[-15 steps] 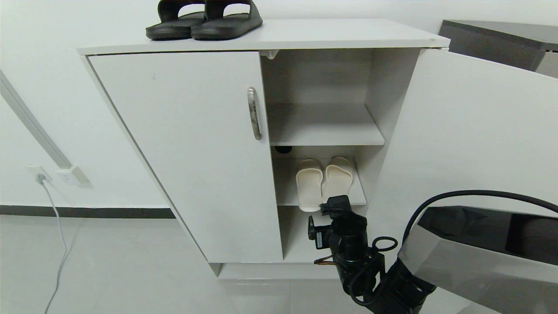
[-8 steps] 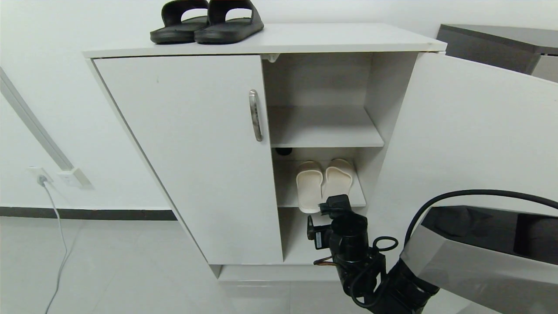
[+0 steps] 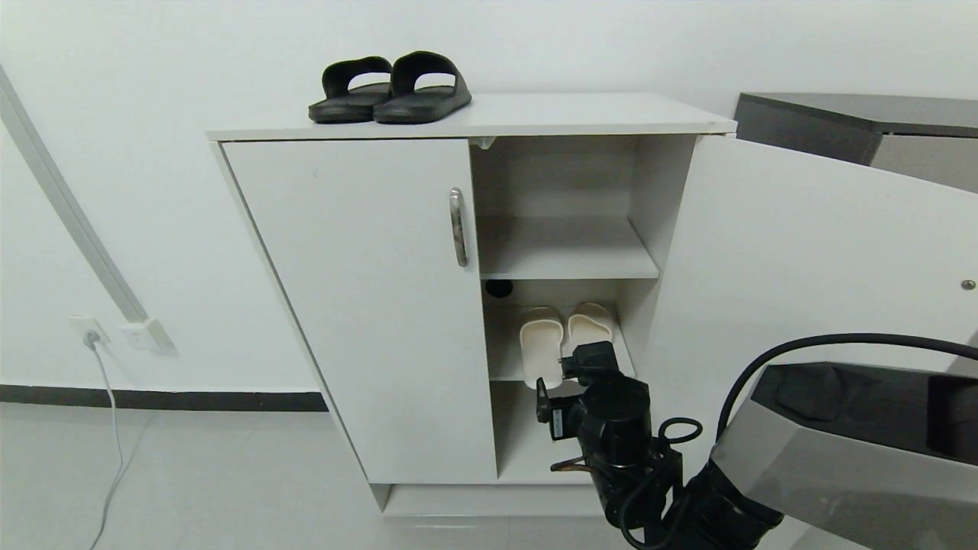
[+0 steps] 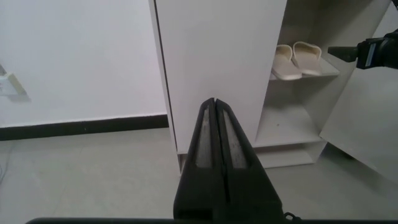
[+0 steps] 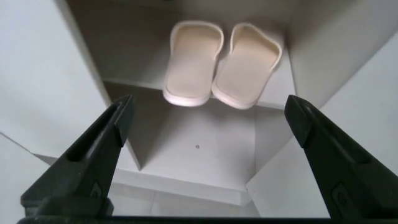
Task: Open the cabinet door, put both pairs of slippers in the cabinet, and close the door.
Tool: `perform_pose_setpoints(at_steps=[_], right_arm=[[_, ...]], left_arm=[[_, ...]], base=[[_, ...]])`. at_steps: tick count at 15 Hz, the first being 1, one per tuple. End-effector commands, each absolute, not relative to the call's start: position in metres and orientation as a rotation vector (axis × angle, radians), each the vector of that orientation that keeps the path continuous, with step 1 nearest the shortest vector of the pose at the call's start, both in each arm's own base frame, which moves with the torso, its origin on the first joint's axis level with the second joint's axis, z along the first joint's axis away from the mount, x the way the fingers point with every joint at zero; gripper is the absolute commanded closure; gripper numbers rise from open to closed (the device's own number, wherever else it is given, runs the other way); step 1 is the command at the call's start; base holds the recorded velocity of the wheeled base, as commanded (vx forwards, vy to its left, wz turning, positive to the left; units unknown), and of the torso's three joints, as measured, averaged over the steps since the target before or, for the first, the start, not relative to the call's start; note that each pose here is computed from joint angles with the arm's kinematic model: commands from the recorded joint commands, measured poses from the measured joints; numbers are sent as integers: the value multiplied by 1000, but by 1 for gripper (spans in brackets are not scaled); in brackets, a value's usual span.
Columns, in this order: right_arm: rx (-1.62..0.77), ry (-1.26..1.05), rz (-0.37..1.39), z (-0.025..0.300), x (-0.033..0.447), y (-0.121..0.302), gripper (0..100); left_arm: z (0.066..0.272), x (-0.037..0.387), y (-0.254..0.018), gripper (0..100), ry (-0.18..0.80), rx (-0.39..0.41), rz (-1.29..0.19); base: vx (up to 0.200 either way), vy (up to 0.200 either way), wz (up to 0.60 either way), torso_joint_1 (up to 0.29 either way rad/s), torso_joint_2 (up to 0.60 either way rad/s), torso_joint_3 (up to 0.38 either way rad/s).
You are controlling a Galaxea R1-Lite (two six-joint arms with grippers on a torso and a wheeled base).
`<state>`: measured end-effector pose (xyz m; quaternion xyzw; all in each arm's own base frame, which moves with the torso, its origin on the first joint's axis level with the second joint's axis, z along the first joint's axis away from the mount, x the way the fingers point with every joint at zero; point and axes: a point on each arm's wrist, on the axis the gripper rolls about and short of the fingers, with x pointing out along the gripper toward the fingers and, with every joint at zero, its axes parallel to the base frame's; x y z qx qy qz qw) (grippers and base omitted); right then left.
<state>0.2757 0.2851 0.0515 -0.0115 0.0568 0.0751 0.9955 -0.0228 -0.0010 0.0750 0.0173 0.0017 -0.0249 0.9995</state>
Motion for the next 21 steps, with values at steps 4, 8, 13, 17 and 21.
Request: perform_pose_setpoints(at_steps=[4, 8, 13, 17, 21], right_arm=[[-11, 109, 161, 57, 263, 277, 0], [-7, 103, 158, 58, 262, 277, 0], [-12, 100, 168, 59, 260, 280, 0], [-16, 105, 172, 57, 259, 281, 0], [-17, 104, 178, 57, 257, 282, 0]], left_arm=[[75, -23, -1, 100, 5, 35, -49], [75, -23, -1, 100, 5, 35, -49], [75, -23, -1, 100, 5, 34, -49], [75, -23, -1, 100, 5, 34, -49], [75, -23, -1, 100, 5, 34, -49]], base=[[0, 0, 0, -2, -1, 19], [0, 0, 0, 0, 0, 0], [0, 200, 0, 4, 2, 4], [0, 200, 0, 4, 4, -1], [0, 200, 0, 4, 2, 4]])
